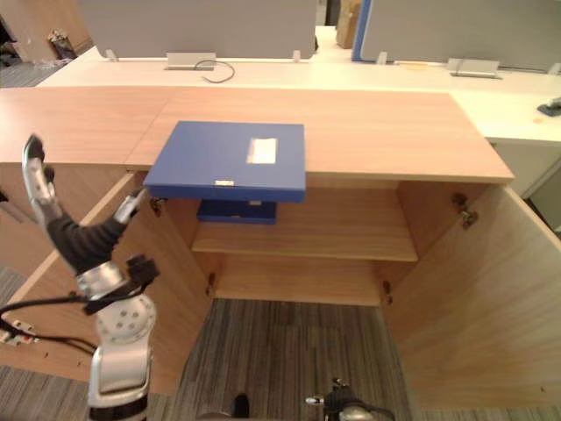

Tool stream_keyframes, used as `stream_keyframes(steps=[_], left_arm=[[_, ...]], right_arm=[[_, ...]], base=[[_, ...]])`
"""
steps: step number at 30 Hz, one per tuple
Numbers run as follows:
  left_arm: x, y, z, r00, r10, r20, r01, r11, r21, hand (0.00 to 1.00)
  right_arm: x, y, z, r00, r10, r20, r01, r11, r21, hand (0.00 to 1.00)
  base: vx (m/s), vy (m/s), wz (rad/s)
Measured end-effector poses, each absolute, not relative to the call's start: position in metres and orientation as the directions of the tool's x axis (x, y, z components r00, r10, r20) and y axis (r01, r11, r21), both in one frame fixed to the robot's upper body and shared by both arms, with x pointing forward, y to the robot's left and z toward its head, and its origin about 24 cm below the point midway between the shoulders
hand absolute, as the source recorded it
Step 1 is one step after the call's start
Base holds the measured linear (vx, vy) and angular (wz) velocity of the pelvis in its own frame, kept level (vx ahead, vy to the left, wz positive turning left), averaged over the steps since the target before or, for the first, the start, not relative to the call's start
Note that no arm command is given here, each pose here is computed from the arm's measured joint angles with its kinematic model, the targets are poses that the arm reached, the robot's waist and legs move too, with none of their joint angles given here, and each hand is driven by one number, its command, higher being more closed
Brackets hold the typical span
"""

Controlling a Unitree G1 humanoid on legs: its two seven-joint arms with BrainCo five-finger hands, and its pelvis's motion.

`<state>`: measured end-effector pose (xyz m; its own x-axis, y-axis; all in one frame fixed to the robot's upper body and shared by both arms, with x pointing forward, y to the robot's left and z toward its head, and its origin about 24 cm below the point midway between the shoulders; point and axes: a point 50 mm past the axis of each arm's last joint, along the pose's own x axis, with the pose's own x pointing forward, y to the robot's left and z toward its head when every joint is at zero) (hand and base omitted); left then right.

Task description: Walk over to the cabinet, pick up the folder, carry it to the office cabinet, place the folder inside the office cabinet, then close the office cabinet door

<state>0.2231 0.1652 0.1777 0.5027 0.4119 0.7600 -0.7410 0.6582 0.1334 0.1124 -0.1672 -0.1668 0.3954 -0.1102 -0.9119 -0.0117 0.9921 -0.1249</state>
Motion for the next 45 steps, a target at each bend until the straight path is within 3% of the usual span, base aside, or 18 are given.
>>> stream_keyframes(steps=[10, 24, 36, 45], left_arm=[[0.275, 0.158, 0.142, 0.687, 0.239, 0.687, -0.692, 0.505, 0.516, 0.00], [0.288, 0.172, 0.105, 0.822, 0.157, 0.547, -0.561, 0.388, 0.731, 0.00], [0.294, 0.170, 0.097, 0.852, 0.000, 0.523, -0.506, 0.253, 0.825, 0.00], [0.303, 0.172, 0.116, 0.819, -0.110, 0.563, -0.544, 0.164, 0.823, 0.00]], right_arm=[[0.119, -0.162, -0.164, 0.429, -0.088, -0.899, -0.048, 0.992, -0.120, 0.00], [0.124, -0.155, -0.163, 0.449, -0.057, -0.892, -0.073, 0.992, -0.100, 0.00], [0.126, -0.151, -0.162, 0.458, -0.040, -0.888, -0.043, 0.997, -0.067, 0.00], [0.128, -0.151, -0.161, 0.468, -0.040, -0.883, -0.033, 0.997, -0.063, 0.00]], base=[[-0.03, -0.014, -0.12], [-0.01, -0.001, -0.03], [0.00, 0.002, -0.01], [-0.02, 0.011, -0.04]])
